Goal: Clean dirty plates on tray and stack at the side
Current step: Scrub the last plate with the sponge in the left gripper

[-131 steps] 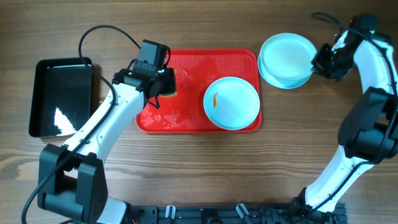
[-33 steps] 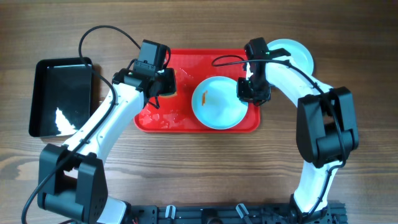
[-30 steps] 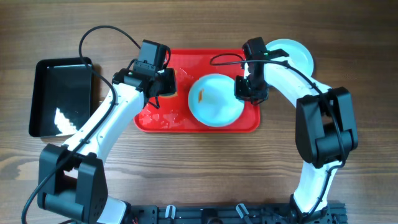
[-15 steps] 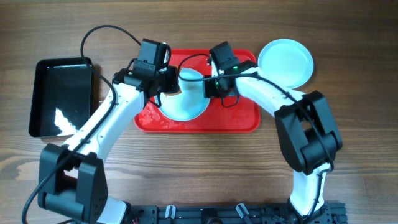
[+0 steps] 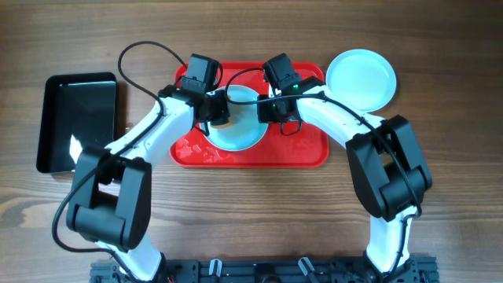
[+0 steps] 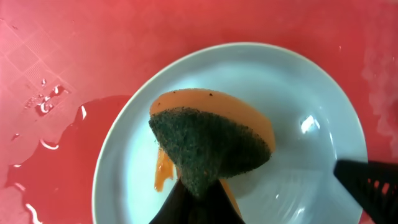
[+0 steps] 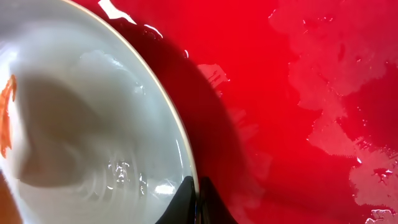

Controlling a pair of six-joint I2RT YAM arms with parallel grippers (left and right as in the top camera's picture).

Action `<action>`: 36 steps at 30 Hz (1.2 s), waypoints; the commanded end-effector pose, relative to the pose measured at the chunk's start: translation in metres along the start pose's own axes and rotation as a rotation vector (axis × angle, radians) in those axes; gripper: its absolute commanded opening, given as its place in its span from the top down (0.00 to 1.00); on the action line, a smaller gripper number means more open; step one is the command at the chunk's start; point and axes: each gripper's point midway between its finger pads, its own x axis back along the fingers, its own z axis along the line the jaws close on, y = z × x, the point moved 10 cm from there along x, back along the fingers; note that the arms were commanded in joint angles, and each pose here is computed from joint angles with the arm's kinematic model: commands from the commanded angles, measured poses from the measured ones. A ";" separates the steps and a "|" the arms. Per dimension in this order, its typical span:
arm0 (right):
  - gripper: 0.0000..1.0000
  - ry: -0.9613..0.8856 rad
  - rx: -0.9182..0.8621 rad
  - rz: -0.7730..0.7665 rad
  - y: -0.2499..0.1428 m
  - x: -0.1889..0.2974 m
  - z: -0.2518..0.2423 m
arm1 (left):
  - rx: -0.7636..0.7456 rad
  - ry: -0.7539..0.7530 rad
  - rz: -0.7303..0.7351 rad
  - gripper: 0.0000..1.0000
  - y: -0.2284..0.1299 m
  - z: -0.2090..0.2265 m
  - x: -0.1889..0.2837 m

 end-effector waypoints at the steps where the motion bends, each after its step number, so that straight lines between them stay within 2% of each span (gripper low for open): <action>1: 0.96 -0.010 -0.032 0.027 -0.005 -0.009 -0.005 | 0.050 -0.058 0.000 0.96 0.003 -0.006 -0.006; 4: 0.96 -0.011 -0.032 0.028 -0.005 -0.009 -0.005 | 0.046 -0.104 -0.003 0.96 0.005 -0.010 -0.006; 19: 0.96 -0.013 -0.054 0.033 -0.006 -0.009 -0.005 | 0.022 -0.138 0.061 0.96 -0.006 -0.016 -0.038; 21: 0.96 -0.015 -0.054 0.036 -0.007 -0.009 -0.005 | 0.021 -0.053 0.041 0.96 -0.007 -0.009 -0.040; 24: 0.96 -0.030 -0.053 0.045 -0.008 -0.008 -0.007 | -0.039 0.219 -0.030 0.96 -0.005 0.012 -0.038; 28: 0.96 -0.054 -0.054 0.043 -0.009 -0.008 -0.009 | -0.143 0.484 -0.086 0.96 0.000 0.034 -0.031; 31: 0.96 -0.055 -0.054 0.046 -0.009 -0.008 -0.009 | -0.149 0.645 -0.159 0.96 0.007 0.044 -0.022; 36: 0.96 -0.100 -0.057 0.051 -0.011 -0.008 -0.013 | -0.087 0.629 -0.261 0.96 0.019 0.038 0.005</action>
